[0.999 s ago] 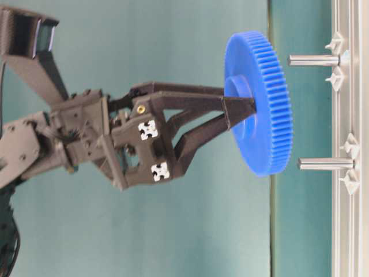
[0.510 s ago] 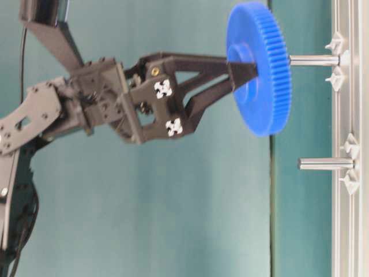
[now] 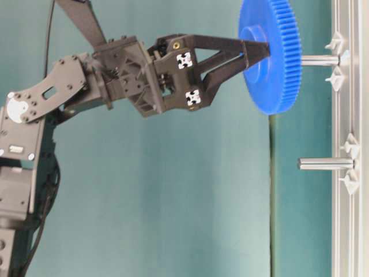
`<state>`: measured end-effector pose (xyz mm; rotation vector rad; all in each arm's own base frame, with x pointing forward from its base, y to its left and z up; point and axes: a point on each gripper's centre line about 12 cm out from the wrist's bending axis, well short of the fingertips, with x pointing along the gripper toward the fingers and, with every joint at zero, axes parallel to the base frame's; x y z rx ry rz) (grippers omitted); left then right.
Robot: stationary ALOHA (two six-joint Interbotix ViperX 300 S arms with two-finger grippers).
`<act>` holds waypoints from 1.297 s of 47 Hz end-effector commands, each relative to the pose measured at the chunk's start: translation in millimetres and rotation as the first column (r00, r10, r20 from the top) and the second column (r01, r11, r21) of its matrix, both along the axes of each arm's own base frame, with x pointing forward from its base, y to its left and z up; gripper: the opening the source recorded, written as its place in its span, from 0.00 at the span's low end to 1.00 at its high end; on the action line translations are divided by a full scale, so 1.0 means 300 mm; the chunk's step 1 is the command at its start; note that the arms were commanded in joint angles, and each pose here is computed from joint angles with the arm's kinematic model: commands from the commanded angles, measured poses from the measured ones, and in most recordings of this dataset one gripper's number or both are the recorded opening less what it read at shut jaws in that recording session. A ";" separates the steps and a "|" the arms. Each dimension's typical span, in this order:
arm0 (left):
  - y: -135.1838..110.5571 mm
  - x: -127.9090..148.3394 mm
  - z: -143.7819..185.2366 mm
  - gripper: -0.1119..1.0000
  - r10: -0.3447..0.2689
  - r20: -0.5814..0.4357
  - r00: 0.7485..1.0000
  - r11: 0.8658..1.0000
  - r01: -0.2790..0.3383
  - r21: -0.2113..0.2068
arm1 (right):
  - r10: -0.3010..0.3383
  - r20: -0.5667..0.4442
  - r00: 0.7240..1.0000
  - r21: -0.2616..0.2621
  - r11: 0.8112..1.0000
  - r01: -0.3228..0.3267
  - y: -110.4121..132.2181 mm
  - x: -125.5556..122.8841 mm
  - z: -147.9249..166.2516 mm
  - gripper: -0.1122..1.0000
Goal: Find the location of the shaft and insert the large gear.
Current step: 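Lift the blue gear and carry it over the left shaft, then align the gear's bore with the shaft and lower it on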
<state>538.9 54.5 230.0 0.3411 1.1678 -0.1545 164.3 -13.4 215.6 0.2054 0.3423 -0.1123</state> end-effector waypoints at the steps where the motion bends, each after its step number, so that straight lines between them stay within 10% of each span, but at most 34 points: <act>1: 0.016 0.006 0.079 0.73 0.001 0.057 0.998 1.000 -0.002 0.013 | -0.007 0.011 1.000 0.006 1.000 0.007 -0.003 0.005 0.014 0.10; 61: 0.130 -0.025 0.012 0.73 0.068 -0.044 0.997 0.998 -0.068 0.003 | -0.024 0.007 1.000 0.007 1.000 0.024 -0.012 0.002 0.006 0.10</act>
